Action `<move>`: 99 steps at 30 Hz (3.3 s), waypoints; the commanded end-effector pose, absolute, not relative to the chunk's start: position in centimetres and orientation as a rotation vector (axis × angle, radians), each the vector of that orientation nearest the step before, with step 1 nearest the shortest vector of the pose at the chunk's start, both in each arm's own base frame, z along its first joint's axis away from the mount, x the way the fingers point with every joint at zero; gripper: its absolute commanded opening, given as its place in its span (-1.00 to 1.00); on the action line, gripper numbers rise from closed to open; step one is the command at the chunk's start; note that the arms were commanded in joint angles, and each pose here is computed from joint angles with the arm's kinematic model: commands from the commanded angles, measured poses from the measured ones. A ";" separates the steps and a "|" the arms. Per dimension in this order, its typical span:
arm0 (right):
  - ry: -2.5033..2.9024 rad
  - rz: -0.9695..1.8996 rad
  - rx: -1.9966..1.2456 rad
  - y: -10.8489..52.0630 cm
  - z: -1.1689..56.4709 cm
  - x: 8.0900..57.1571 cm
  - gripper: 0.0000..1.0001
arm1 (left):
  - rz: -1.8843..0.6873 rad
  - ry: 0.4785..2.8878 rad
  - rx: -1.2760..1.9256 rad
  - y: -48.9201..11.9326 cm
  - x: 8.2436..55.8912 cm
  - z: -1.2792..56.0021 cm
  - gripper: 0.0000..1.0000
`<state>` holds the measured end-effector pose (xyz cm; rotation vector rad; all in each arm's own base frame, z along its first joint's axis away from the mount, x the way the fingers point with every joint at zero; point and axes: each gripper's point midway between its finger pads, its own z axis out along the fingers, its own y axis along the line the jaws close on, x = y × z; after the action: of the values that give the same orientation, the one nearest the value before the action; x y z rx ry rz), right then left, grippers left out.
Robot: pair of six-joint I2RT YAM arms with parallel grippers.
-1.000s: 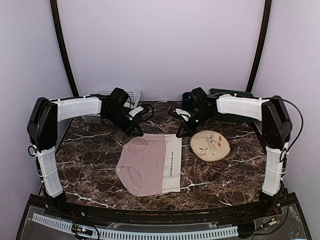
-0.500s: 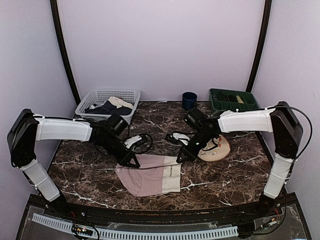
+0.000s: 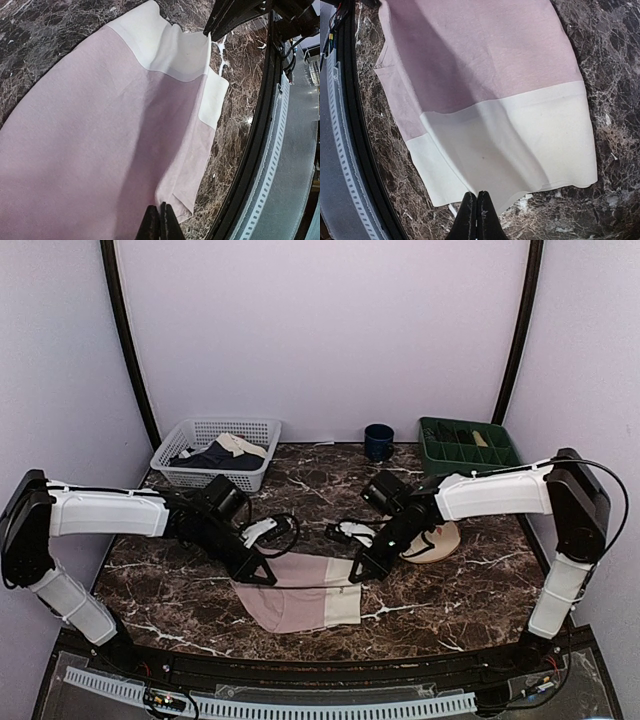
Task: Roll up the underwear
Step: Fold the underwear at the center of the board, then adjust the underwear at the center of the board.
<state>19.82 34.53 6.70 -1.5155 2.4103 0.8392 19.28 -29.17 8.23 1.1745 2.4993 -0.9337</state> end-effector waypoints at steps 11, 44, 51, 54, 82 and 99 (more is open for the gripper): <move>2.461 0.862 -1.564 33.5 4.6 15.9 -1.00 | -0.979 2.568 1.207 -29.5 14.5 5.0 -1.00; 2.417 0.931 -1.692 34.3 5.5 12.8 -1.00 | -1.023 2.535 1.271 -29.5 12.5 5.5 -1.00; 2.441 0.943 -1.688 34.3 5.5 12.6 -0.35 | -1.019 2.547 1.312 -28.7 11.6 5.4 -0.54; 2.398 0.991 -1.618 34.8 7.8 13.3 -0.28 | -1.053 2.470 1.306 -29.0 11.6 7.6 -0.45; 2.648 0.954 -1.299 36.5 3.0 21.0 -0.42 | -0.671 2.679 0.666 -24.9 24.4 7.1 -0.47; 2.600 0.955 -1.232 36.9 5.5 23.5 -0.28 | -0.276 2.972 0.622 -18.2 24.7 0.3 -0.74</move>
<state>21.83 36.30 3.08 -1.2624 2.6620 0.9820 24.94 -21.57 1.87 0.5934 2.8865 -0.5035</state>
